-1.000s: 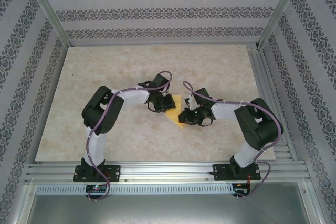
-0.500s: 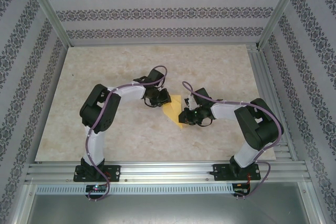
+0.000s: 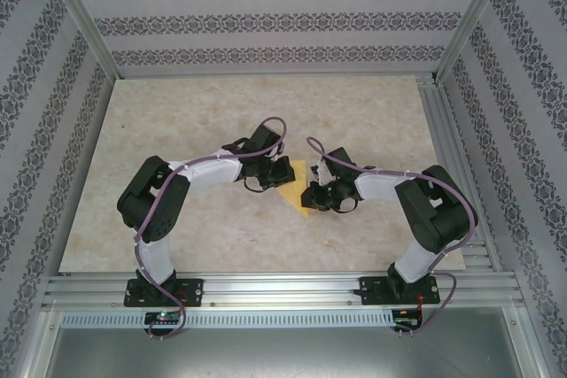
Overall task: Fold a paper plane with a square sheet of paper (fold left side to right side)
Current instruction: Fourth fold the wing at the center of the table.
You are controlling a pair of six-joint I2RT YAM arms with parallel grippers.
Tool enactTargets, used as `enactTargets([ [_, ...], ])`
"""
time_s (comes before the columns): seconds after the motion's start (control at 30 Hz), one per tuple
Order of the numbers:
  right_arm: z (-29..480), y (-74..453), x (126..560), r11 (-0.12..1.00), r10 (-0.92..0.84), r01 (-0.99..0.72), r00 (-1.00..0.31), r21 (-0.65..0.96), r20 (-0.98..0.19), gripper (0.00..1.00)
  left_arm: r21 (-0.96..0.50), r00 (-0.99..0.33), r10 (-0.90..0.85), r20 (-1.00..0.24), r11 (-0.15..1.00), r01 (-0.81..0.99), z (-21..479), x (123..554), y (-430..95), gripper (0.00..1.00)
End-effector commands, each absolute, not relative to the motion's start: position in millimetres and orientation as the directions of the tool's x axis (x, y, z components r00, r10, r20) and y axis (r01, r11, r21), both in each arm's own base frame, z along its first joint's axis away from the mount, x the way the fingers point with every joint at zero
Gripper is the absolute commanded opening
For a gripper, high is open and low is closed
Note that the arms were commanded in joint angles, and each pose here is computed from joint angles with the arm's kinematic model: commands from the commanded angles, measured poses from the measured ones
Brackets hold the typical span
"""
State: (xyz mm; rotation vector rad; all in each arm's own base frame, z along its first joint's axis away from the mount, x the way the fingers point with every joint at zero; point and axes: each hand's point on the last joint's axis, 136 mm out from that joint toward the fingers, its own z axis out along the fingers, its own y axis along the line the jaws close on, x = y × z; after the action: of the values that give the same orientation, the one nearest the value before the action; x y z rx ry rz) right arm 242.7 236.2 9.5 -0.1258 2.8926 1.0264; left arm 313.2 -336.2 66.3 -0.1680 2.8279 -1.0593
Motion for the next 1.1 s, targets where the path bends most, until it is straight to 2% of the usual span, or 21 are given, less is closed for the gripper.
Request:
enactTargets([
  [0.0,-33,198,193,0.891,-0.056,-0.001,-0.993,0.454,0.108,0.16,-0.699,-0.987,-0.149,-0.058,0.712,-0.066,59,318,-351,0.1],
  [0.37,-35,197,190,0.901,-0.068,-0.012,-0.991,0.434,0.114,0.15,-0.707,-0.989,-0.143,-0.044,0.704,-0.07,30,326,-369,0.1],
  [0.67,-36,196,187,0.905,-0.072,-0.013,-0.99,0.425,0.123,0.16,-0.64,-0.979,-0.18,-0.096,0.764,-0.078,17,346,-342,0.11],
  [1.07,-36,196,186,0.909,-0.077,-0.019,-0.989,0.416,0.124,0.15,-0.617,-0.97,-0.195,-0.145,0.784,-0.065,18,381,-323,0.12],
])
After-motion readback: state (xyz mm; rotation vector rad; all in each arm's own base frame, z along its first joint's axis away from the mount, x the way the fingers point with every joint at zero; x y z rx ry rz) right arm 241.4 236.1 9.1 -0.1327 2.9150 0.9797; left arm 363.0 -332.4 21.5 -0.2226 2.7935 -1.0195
